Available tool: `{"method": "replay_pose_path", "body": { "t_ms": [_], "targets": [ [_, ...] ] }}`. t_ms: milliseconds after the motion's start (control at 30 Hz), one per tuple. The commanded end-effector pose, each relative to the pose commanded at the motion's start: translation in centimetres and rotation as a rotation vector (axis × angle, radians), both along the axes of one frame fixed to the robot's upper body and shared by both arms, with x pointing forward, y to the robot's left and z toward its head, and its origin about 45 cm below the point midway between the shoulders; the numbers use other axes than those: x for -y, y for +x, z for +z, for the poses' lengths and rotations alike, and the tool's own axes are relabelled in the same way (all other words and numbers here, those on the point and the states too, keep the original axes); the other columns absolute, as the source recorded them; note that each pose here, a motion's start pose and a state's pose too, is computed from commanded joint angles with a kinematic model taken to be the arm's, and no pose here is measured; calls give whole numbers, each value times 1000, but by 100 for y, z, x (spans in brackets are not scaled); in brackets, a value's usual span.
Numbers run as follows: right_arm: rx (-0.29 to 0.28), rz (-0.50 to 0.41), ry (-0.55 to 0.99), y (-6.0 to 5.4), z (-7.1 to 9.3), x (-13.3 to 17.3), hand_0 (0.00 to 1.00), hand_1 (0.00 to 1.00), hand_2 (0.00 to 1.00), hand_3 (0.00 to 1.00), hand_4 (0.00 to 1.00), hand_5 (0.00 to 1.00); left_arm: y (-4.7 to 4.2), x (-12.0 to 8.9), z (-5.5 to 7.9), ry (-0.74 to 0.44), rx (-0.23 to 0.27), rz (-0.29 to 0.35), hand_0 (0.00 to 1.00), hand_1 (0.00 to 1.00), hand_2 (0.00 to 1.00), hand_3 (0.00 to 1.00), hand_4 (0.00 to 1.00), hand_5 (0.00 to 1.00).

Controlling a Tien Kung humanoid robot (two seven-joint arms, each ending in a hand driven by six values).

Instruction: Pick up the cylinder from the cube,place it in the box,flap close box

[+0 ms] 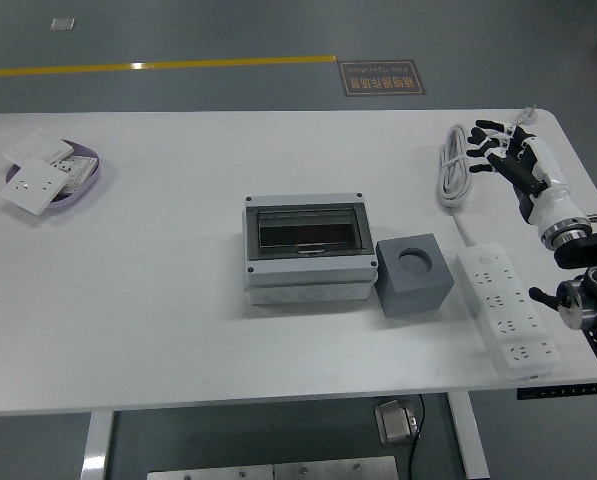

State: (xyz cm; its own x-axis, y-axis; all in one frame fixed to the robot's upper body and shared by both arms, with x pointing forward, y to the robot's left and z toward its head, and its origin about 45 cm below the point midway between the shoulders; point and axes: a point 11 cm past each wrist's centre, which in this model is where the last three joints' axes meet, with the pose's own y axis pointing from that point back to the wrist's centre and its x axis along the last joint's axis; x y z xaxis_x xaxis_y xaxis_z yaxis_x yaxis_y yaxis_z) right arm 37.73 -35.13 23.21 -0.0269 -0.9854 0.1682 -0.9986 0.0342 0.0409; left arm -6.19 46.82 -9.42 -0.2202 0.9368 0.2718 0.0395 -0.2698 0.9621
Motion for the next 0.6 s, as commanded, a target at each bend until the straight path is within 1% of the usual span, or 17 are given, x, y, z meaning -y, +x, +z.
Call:
{"method": "replay_pose_path", "body": {
  "t_ms": [33,67,233,267,400,533,600],
  "targets": [
    [6,-4,-6,2,25,7,618,633,646,666,765,457,8,-9,4,2,2,-1,582,625,583,608,742,162],
    [11,-8,-10,2,44,15,650,639,652,659,791,344,14,-17,7,3,3,-3,582,625,582,607,739,161],
    [43,-26,-18,-16,138,70,650,639,652,659,791,344,43,-41,17,3,13,-10,582,625,582,607,739,161],
    [49,-29,-17,-21,154,80,576,638,651,661,799,195,46,-45,19,3,14,-10,582,624,582,607,738,161],
    [70,-41,-11,-43,201,126,576,638,651,661,799,195,50,-60,25,7,14,-10,582,624,582,607,738,161],
    [77,-60,-2,-63,200,176,567,629,650,658,793,196,53,-63,24,16,1,-11,581,625,583,607,739,162],
    [76,-65,0,-69,191,192,567,629,650,658,793,196,69,-64,23,16,5,-11,581,625,583,607,739,162]
  ]
}}
